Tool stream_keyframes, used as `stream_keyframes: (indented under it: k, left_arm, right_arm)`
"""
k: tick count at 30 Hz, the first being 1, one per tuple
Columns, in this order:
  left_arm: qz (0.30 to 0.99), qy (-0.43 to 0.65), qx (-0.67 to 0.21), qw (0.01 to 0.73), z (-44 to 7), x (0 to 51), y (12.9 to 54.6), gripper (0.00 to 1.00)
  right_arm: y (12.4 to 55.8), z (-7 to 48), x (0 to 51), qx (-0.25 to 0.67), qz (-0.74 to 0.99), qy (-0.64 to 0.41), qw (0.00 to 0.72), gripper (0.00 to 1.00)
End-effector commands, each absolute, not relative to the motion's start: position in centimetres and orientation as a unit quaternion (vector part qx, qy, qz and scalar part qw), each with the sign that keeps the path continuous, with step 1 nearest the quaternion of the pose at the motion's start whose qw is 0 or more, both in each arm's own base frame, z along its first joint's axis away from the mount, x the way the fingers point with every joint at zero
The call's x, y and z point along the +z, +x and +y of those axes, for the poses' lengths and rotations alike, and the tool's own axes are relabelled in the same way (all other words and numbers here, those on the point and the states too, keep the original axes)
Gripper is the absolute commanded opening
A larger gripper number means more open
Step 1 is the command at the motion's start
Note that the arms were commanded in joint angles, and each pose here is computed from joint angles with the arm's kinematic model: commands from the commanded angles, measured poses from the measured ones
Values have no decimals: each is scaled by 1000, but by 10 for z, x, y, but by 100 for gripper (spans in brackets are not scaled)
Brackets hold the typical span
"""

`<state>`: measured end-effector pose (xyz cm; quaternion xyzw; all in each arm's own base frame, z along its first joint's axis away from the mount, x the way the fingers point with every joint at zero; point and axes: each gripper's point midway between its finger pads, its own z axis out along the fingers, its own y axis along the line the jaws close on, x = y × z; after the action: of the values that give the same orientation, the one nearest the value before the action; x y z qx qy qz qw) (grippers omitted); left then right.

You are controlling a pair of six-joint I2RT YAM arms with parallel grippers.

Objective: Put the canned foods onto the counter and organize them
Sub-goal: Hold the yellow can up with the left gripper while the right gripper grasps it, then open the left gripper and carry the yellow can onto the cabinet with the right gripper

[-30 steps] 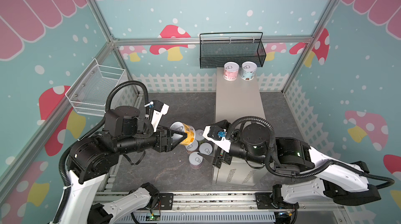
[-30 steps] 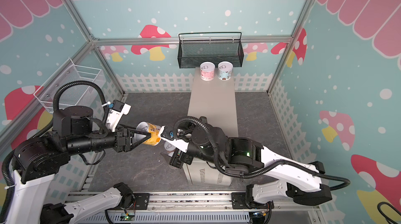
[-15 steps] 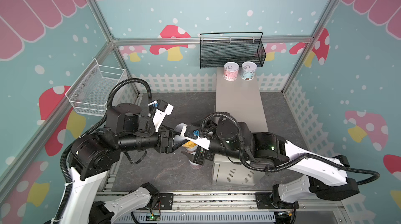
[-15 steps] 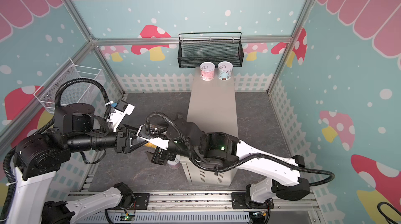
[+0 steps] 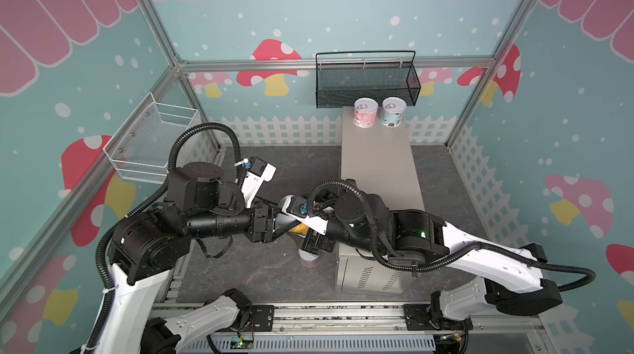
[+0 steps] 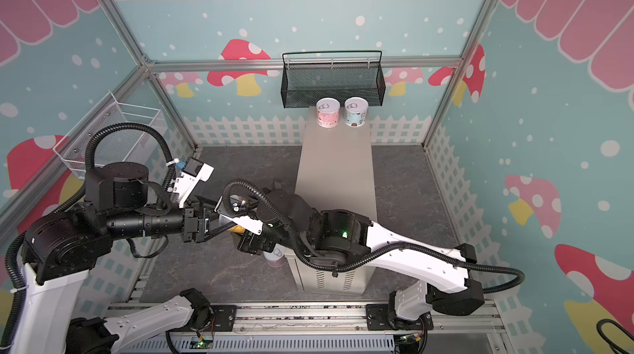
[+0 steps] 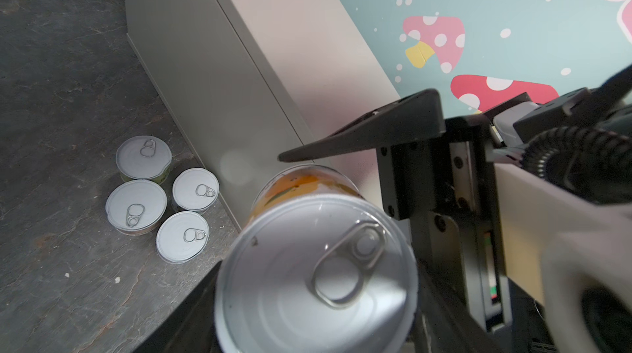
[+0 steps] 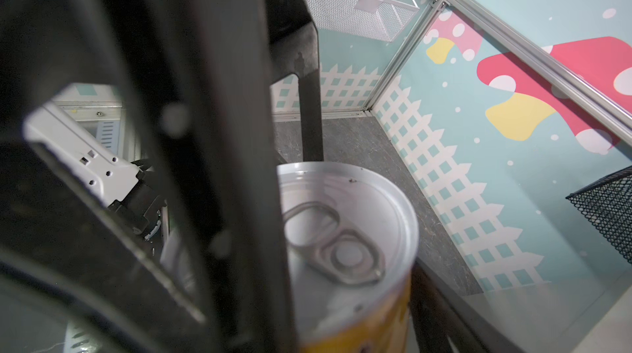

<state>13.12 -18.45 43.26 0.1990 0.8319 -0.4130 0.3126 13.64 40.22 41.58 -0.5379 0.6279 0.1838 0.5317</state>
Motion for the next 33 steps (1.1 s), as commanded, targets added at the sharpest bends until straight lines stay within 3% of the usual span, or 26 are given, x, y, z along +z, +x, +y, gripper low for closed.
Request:
stream_keyframes:
  k: [1,6,7,8,10,11,21,27,33]
  left_arm:
    - [801,221,-443,335,-191,453,126,37]
    - [803,222,-441,333,-193,452,129,39]
    - [804,223,-440,332,-193,450,130,45]
    - [805,222,-439,332,-193,450,131,58]
    - [810,208,-431,339,-191,449,137,94]
    - [811,201,-425,347,-189,450,140,99]
    - [818,180,-373,400,-178,439,164,99]
    - [801,207,-363,430,-184,424,177,99]
    - [772,250,-378,447,-200,413,182,99]
  right_arm:
    - [140,399,431,188,630,-517,548,82]
    - [143,397,433,193,636,-501,554,74]
    - [144,397,434,194,639,-495,556,72]
    - [148,393,437,190,645,-483,561,70]
    - [153,387,441,188,657,-461,567,69]
    - [155,383,443,191,662,-450,568,69]
    - [196,280,447,172,720,-281,611,66]
    - [192,217,448,169,715,-226,640,67]
    - [189,189,442,156,710,-208,654,69]
